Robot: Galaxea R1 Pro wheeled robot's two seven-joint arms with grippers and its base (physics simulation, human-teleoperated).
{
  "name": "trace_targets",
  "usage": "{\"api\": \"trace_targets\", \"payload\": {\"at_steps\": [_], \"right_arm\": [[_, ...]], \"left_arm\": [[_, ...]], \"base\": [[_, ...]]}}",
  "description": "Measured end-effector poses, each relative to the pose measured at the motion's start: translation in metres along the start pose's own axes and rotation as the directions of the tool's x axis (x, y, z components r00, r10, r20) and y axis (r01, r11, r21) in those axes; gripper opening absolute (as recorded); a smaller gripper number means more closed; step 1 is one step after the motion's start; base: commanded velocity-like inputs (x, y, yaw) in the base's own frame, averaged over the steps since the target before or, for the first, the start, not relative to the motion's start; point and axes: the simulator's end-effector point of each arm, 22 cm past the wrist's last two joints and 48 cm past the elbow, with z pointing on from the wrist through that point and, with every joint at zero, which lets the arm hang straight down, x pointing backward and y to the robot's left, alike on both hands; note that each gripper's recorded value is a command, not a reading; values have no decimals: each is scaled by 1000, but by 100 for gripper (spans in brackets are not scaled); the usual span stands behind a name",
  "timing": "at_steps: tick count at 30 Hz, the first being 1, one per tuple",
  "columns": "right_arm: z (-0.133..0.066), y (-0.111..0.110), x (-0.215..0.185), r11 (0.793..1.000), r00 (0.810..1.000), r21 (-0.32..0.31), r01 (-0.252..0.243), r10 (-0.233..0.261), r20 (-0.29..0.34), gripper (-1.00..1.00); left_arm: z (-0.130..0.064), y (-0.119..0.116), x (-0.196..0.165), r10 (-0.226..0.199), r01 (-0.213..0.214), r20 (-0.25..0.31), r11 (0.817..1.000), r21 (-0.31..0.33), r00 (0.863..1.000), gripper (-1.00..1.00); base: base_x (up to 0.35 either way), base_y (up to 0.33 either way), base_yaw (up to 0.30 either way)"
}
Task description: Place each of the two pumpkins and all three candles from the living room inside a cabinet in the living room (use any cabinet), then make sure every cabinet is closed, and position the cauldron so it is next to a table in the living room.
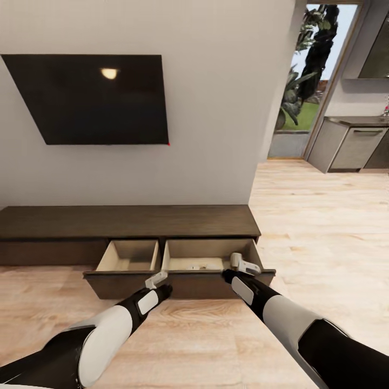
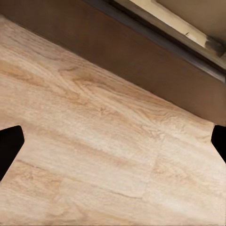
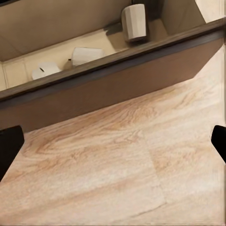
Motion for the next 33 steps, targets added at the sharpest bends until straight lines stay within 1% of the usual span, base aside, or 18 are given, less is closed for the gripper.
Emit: {"api": "trace_targets", "payload": {"at_steps": [6,11,12,13,16,33], "right_arm": [[0,0,0,1000,1000,0,0,0,0,100],[-2,1,-3,1000,1000,-2,-3,3,11,100],[-2,2,-7,1000,1000,-3,-8,8,26,100],[-3,2,-14,1000,998,-4,-21,22,59,100],[-6,2,-26,999,994,-5,-38,38,106,100],[-18,6,-39,999,990,-15,-42,44,134,100]], "left_arm": [[0,0,0,0,0,0,1000,0,1000,100],[-1,0,-1,-1,1,3,1000,1,1000,100],[-2,0,-2,-1,1,4,1000,1,1000,100],[-2,0,-3,0,0,5,1000,2,1000,100],[-4,-2,-4,-1,1,9,1000,4,1000,100],[-15,-10,-15,2,-2,33,1000,19,999,100]], "base": [[-310,0,0],[-15,0,0],[-3,0,0],[-3,0,0],[-1,0,0],[0,0,0]]}}
